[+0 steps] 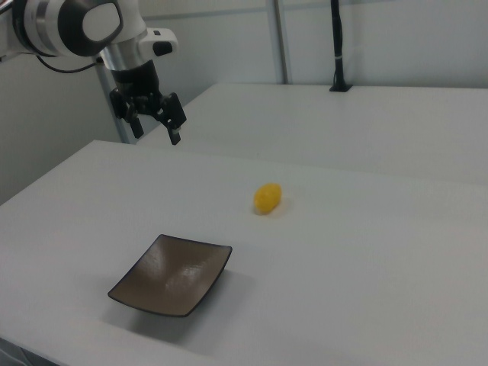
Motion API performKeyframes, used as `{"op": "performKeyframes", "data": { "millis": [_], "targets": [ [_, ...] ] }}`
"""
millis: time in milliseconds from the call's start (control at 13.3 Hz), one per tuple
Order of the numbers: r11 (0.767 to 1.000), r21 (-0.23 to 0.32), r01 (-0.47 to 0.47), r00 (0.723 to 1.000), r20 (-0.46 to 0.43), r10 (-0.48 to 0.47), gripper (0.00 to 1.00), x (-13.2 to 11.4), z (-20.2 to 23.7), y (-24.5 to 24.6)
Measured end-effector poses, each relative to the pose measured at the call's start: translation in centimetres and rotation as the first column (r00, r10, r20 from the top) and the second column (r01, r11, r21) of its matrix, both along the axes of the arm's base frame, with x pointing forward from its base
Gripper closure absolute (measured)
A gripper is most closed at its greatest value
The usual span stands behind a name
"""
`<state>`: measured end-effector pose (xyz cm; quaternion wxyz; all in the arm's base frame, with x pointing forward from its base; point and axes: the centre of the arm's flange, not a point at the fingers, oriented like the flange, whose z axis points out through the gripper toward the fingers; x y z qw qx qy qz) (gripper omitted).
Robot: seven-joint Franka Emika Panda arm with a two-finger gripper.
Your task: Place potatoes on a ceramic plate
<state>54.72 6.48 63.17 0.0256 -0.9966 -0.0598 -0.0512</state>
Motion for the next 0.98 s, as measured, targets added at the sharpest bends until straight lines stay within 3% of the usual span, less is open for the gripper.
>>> {"op": "performKeyframes", "data": {
  "millis": [452, 678, 979],
  "targets": [
    [1.0, -0.004, -0.004, 1.0, -0.016, 0.004, 0.0, 1.1, -1.7, 0.4],
    [1.0, 0.002, 0.0, 0.999, 0.053, -0.001, 0.0, 3.1, -2.4, 0.7],
    [1.0, -0.002, 0.006, 0.997, 0.078, -0.006, 0.0, 6.6, -3.0, 1.0]
  ]
}}
